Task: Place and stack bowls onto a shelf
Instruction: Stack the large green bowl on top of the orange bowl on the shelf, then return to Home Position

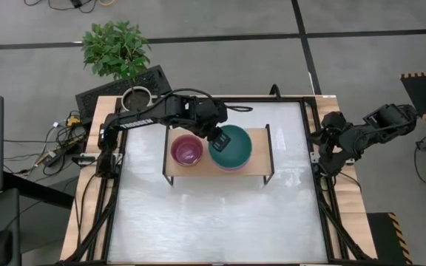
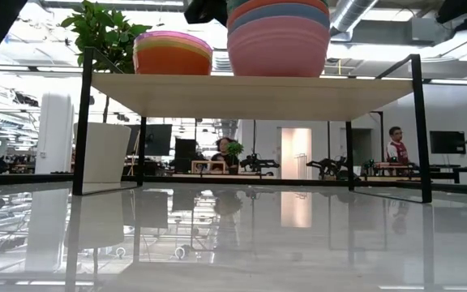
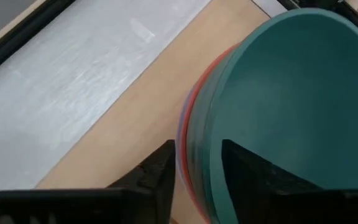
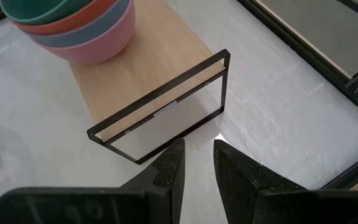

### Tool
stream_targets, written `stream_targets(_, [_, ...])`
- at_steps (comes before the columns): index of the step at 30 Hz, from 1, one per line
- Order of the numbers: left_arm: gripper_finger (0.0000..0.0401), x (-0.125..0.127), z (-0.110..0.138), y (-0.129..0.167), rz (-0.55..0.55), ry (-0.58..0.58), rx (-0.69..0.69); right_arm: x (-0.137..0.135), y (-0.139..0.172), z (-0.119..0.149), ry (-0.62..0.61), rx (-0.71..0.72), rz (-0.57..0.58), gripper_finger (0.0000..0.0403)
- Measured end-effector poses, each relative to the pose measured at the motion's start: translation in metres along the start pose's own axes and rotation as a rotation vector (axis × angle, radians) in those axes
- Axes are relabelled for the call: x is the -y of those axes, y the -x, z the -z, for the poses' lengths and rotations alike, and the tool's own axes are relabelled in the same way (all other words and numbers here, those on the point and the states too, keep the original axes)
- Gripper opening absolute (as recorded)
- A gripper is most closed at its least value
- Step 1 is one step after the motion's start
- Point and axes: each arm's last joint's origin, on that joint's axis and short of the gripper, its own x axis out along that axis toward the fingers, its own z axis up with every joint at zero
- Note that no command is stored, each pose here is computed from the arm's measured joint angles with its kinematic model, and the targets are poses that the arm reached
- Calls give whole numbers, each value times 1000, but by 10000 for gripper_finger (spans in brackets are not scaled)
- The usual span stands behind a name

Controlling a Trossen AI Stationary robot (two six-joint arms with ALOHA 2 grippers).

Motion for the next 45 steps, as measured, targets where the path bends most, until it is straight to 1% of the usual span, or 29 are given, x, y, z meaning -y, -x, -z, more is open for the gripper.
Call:
stream_targets(2, [122,0,-1,3,11,7,12,0,0,0,0,1,0,113])
stream_targets(6, [125,1,-4,11,60,20,47,-1,0,-1,11,22,2,113])
stream_targets(9, [125,2,-8,23,96,32,84,-4,0,-5,28,76,-15,113])
stream_targets(12, [125,2,-11,42,133,42,136,-13,2,-14,53,161,-79,113])
stream_targets(16, [126,2,-12,64,182,59,233,-28,5,-29,123,300,-179,113])
stream_targets(18, [126,2,-12,73,172,59,277,-36,7,-36,150,367,-205,113])
stream_targets(20, [126,1,-11,78,144,60,308,-44,6,-42,174,417,-207,113])
stream_targets(22, [126,1,-10,80,99,59,337,-51,5,-47,195,451,-213,113])
stream_targets(24, [125,4,-10,82,64,32,388,-58,2,-51,218,468,-213,113])
stream_targets(27, [112,12,-12,75,71,-38,412,-66,-3,-52,241,459,-206,113])
stream_targets(29, [96,19,-15,63,104,-68,416,-72,-9,-52,261,437,-192,113])
stream_targets(33, [60,27,-20,35,114,-126,396,-82,-18,-53,286,410,-176,113])
stream_targets(37, [33,24,-24,17,84,-120,371,-90,-25,-53,304,390,-164,113])
stream_targets(40, [19,25,-25,12,75,-123,364,-92,-27,-53,309,385,-161,113])
stream_targets(45, [5,34,-21,0,78,-145,346,-93,-26,-53,298,388,-171,113])
